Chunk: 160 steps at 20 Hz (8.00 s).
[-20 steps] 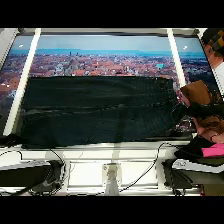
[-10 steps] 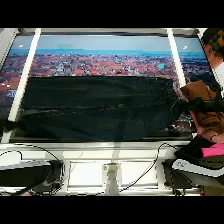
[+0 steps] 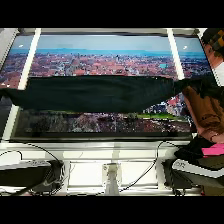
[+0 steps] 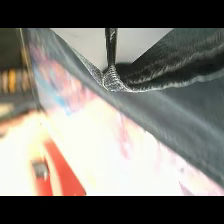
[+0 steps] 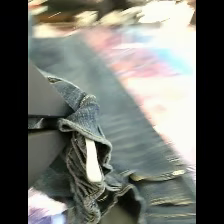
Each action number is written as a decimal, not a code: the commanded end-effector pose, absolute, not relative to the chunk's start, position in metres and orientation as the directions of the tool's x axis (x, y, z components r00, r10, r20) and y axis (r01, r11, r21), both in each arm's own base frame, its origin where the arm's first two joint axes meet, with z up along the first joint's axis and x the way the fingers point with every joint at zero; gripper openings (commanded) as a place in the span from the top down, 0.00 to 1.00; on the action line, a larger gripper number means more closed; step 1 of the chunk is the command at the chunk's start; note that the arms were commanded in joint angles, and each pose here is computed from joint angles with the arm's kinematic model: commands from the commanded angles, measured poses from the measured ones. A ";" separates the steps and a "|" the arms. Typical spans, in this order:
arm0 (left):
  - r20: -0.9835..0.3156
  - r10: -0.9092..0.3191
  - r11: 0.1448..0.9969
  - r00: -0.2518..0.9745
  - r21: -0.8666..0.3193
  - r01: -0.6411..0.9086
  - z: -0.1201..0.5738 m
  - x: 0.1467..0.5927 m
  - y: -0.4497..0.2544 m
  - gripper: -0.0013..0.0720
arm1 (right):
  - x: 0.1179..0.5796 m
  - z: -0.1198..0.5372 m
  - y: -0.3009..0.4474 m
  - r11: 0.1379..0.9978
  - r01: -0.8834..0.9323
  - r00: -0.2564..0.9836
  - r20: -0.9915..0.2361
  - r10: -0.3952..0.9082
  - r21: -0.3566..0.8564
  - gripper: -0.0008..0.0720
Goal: Fold the clothes and pants, and hang the long-sleeved shirts on hangers.
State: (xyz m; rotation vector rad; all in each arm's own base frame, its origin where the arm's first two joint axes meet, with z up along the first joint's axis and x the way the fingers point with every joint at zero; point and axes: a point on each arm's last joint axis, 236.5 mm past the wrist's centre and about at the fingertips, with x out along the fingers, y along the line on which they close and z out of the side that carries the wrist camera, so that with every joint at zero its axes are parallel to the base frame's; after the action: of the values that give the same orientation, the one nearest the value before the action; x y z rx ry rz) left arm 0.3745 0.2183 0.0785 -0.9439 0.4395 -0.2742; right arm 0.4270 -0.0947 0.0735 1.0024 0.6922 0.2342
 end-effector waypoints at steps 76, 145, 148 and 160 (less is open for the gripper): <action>-0.727 -0.552 0.781 0.408 -0.623 -0.053 -0.031 0.478 0.152 0.94 | 0.503 0.096 -0.038 0.769 0.130 0.778 -0.546 0.312 0.626 0.40; -0.515 -0.812 0.583 0.275 -0.725 0.367 0.104 0.491 -0.080 0.34 | 0.522 0.118 0.094 0.931 -0.274 0.447 -0.825 0.347 0.242 0.94; -0.830 -0.494 0.860 0.258 -0.423 0.286 0.057 0.470 -0.002 0.34 | 0.519 0.130 0.075 0.942 -0.251 0.472 -0.821 0.321 0.224 0.94; -0.824 -0.560 0.805 0.079 -0.520 0.287 -0.041 0.483 -0.056 0.09 | 0.514 0.130 0.069 0.938 -0.285 0.458 -0.832 0.313 0.197 0.94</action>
State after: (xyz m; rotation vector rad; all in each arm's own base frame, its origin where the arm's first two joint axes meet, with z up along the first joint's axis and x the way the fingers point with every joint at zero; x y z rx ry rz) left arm 0.4807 -0.0383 -0.0117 -0.2670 1.3103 -0.6156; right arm 0.5140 0.0698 0.1294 0.0480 1.0332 0.3623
